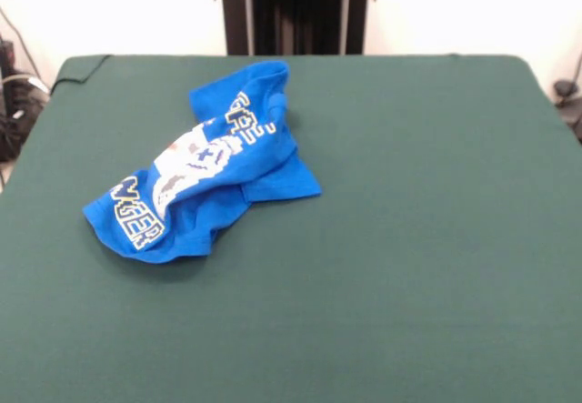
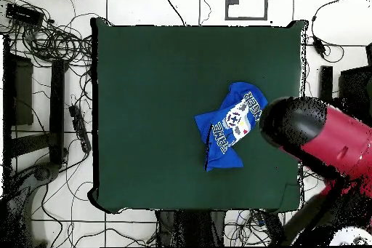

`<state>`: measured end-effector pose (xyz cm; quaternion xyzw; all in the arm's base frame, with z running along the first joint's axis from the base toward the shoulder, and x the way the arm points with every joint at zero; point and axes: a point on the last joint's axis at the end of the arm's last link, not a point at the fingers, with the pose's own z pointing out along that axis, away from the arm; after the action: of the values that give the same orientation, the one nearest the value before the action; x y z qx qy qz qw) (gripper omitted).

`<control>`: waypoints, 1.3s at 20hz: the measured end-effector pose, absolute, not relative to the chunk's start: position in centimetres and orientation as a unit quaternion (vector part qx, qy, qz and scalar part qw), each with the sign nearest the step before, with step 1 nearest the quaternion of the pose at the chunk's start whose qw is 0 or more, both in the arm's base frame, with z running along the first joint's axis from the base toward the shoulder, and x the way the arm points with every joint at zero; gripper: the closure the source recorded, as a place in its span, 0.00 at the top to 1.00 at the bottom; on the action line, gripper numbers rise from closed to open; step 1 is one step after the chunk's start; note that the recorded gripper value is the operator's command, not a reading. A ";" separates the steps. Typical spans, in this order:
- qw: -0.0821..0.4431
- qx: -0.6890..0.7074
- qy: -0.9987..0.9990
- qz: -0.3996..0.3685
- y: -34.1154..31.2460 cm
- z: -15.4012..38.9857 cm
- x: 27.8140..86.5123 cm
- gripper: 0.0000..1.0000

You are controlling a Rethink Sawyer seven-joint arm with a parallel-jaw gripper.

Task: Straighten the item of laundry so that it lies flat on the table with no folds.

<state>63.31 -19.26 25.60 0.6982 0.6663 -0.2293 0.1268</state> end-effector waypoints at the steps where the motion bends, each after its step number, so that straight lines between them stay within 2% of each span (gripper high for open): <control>1: 0.133 0.691 0.671 -0.234 -19.6 25.0 64.9 1.00; 13: 0.131 0.680 0.682 -0.236 -22.0 21.2 69.3 1.00; 26: 0.113 0.676 0.694 -0.222 -23.1 15.9 71.6 1.00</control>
<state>71.61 -23.06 15.89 0.6757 0.6938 -0.2220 0.1129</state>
